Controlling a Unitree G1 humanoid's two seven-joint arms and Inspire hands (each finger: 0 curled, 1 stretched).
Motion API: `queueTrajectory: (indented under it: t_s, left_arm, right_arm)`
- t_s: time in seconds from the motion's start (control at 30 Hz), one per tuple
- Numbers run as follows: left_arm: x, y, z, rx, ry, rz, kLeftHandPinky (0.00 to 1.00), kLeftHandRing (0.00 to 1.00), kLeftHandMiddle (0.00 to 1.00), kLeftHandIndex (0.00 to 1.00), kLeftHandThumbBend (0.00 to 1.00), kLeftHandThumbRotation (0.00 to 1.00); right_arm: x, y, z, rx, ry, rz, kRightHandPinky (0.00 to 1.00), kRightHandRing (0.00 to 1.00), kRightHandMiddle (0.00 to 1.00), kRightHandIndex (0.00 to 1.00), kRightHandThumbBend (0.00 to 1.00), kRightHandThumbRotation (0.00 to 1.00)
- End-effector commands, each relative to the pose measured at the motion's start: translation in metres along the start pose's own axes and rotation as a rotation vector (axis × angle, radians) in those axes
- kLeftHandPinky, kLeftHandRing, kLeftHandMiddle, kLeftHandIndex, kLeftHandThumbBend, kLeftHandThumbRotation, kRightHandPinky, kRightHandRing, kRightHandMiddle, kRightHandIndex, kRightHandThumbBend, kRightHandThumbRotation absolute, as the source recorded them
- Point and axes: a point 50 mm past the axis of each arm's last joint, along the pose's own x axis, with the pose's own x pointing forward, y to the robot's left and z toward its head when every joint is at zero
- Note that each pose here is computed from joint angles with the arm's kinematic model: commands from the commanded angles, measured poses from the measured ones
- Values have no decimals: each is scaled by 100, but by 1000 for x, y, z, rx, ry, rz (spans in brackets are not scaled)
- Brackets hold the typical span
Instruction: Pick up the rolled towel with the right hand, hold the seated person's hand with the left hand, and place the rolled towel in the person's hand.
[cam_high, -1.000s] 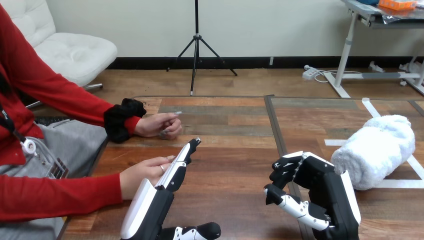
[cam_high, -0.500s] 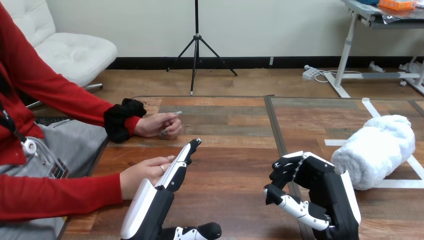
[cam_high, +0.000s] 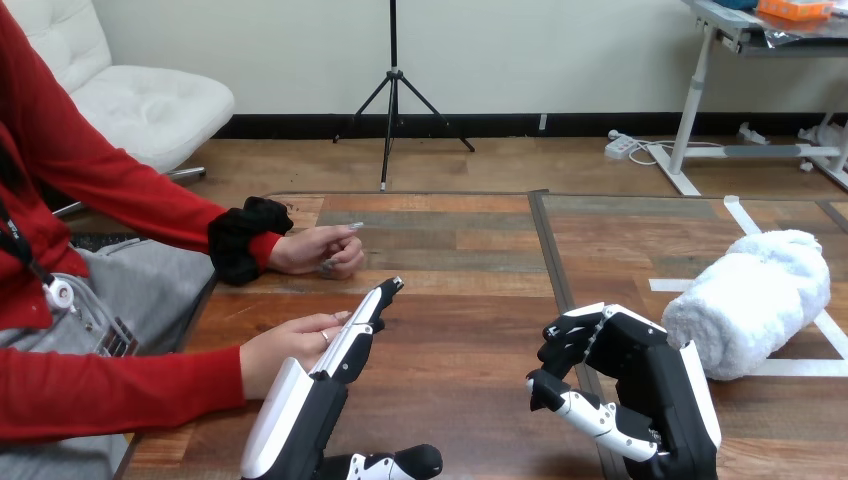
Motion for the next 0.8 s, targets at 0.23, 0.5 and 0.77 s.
queueTrajectory:
  t_s: [0.23, 0.5, 0.77]
  left_arm:
    - [16, 7, 5, 1, -69, 33, 87, 95, 96, 96, 100, 88]
    - [16, 7, 5, 4, -66, 32, 87, 94, 97, 97, 100, 88]
    - [17, 7, 4, 11, -63, 31, 87, 94, 97, 97, 100, 89]
  right_arm:
    - [20, -3, 10, -18, -90, 10, 32, 38, 44, 48, 83, 31]
    - [21, -4, 11, -24, -91, 3, 31, 37, 44, 48, 83, 31]
    - [22, -5, 12, -27, -100, -7, 32, 38, 44, 47, 82, 30]
